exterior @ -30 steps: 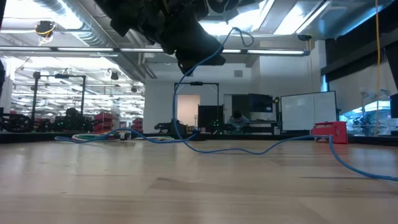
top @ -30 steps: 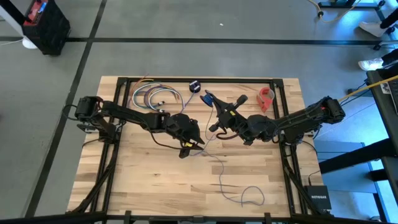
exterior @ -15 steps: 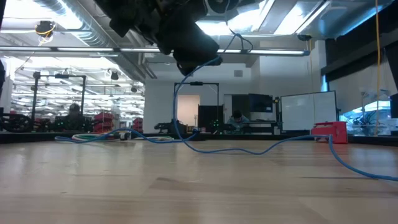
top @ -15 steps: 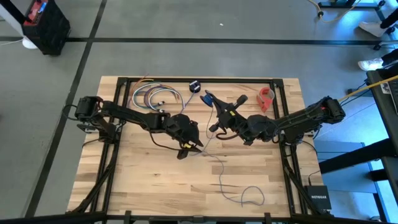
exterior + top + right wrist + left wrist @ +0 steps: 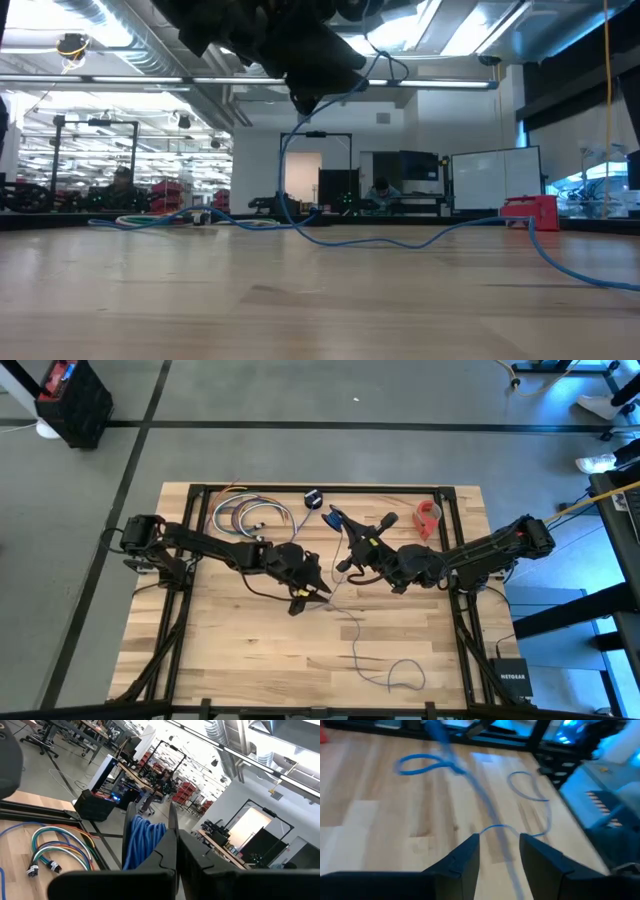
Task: Coil cords
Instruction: Coil the blue wire onto the black spool
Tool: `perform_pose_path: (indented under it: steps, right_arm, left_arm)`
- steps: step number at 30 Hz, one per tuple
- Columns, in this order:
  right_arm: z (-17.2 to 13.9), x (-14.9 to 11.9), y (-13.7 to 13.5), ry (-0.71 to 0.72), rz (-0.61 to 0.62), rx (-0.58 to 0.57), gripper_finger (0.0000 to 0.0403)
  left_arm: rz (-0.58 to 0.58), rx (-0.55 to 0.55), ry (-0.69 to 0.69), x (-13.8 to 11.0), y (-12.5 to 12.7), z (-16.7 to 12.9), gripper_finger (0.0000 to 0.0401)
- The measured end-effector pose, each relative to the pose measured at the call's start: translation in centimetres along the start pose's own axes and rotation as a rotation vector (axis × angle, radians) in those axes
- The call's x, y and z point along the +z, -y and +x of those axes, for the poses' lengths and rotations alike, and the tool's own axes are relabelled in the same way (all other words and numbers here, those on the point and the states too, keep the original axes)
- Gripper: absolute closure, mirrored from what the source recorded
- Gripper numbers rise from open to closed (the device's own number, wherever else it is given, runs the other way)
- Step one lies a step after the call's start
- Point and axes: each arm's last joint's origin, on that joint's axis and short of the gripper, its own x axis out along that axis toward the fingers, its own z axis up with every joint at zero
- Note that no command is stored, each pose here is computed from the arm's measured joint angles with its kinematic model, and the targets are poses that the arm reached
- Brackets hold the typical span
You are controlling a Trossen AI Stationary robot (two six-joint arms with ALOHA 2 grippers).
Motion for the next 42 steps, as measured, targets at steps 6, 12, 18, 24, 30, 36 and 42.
perform_pose_path:
  steps: [6, 12, 18, 24, 30, 36, 42]
  right_arm:
    - [0.0, 0.0, 0.0, 0.001, 0.001, 0.0, 0.0395]
    - [0.0, 0.0, 0.0, 0.008, 0.002, 0.004, 0.0395]
    - [0.0, 0.1, 0.1, 0.017, 0.014, 0.005, 0.0395]
    - [0.0, 0.1, 0.1, 0.018, 0.015, 0.004, 0.0395]
    - [0.0, 0.3, 0.3, 0.022, 0.046, -0.019, 0.0395]
    - [-0.3, 1.0, 1.7, 0.051, 0.04, -0.062, 0.0395]
    - [-0.7, 1.6, 3.5, 0.067, 0.076, -0.082, 0.0395]
  left_arm:
    - [-0.008, 0.034, 0.0, -0.2, -0.2, 0.3, 0.027]
    - [0.006, 0.042, 0.03, 0.1, -0.5, 0.2, 0.0271]
    - [0.085, 0.094, 0.09, 0.6, -0.3, 0.3, 0.0299]
    - [0.169, 0.113, 0.099, 0.8, -0.2, 0.3, 0.0381]
    - [0.154, 0.164, 0.048, 0.3, -0.4, 0.3, 0.039]
    - [0.117, 0.21, -0.086, -1.7, 0.4, 0.5, 0.0395]
    - [0.117, 0.207, -0.1, -2.4, 1.1, 0.8, 0.0398]
